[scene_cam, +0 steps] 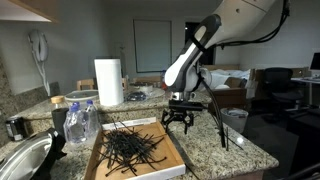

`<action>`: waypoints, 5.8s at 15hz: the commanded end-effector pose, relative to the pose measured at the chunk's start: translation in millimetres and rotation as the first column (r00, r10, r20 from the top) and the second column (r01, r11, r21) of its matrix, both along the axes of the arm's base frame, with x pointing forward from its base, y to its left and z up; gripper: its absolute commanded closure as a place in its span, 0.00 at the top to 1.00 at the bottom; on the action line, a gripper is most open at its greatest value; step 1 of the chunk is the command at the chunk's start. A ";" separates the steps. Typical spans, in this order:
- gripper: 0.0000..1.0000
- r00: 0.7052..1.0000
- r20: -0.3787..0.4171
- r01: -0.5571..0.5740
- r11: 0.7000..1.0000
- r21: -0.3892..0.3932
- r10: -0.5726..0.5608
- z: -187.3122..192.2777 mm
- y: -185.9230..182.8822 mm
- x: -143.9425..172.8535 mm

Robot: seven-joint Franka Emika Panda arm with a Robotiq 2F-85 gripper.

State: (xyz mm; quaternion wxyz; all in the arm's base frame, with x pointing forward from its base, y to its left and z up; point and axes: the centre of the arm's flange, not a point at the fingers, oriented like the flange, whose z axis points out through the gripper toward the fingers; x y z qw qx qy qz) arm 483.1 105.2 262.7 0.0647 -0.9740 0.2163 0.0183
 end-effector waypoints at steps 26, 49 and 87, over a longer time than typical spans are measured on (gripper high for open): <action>1.00 1.000 -0.001 -0.006 1.000 -0.006 0.006 -31.5 29.5 56.9; 1.00 0.998 -0.005 0.055 0.998 -0.018 -0.055 -39.4 -13.4 56.6; 0.08 0.980 0.103 -0.155 0.977 -0.145 0.171 11.9 35.1 50.1</action>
